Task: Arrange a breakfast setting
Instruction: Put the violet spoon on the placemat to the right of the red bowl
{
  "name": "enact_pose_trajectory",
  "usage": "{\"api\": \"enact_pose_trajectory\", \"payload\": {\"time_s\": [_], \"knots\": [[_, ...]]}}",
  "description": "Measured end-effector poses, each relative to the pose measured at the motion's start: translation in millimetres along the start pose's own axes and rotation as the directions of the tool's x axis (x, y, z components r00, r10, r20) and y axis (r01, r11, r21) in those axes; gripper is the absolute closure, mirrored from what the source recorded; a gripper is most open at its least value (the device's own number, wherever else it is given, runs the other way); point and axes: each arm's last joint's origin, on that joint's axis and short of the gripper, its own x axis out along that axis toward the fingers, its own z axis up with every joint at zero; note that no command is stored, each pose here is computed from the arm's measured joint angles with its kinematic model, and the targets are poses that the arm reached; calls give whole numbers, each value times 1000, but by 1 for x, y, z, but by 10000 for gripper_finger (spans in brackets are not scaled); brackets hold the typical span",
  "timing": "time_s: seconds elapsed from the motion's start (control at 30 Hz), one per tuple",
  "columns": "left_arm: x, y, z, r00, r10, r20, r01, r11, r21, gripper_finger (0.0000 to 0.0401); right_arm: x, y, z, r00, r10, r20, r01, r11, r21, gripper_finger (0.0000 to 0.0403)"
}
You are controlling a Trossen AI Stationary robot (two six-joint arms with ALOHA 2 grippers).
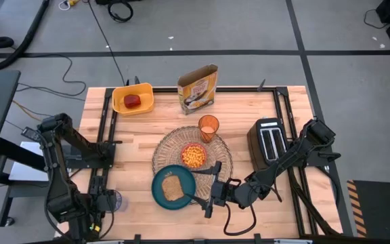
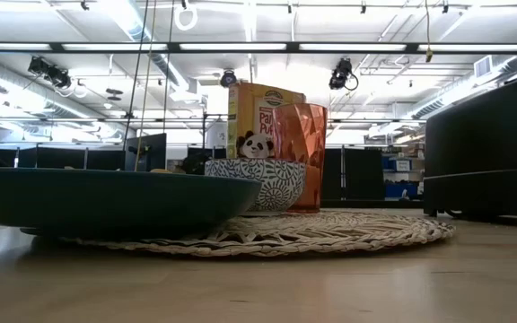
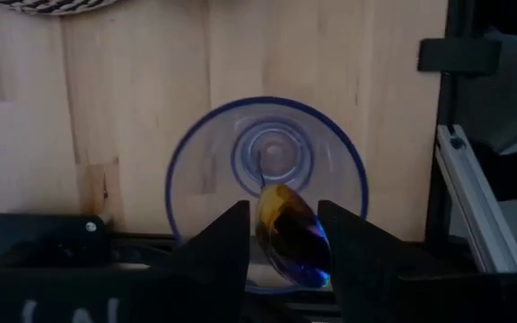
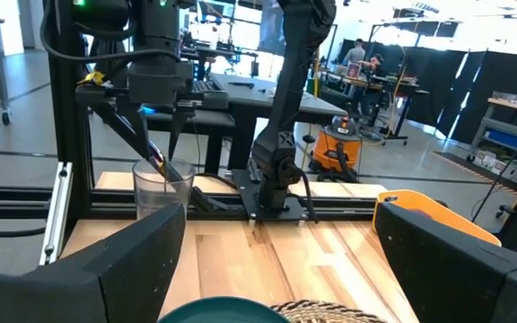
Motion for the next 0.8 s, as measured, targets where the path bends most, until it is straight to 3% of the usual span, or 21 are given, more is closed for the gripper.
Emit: {"api": "enact_pose_trajectory", "payload": {"time_s": [0.57, 0.8], "knots": [[0, 5, -1, 999, 43, -21, -43, 999, 29, 344, 0, 0, 0, 1000, 2, 0, -2, 1000, 3, 30], [0, 5, -1, 999, 44, -32, -42, 997, 58, 355, 0, 0, 0, 1000, 2, 0, -2, 1000, 4, 30]]}}
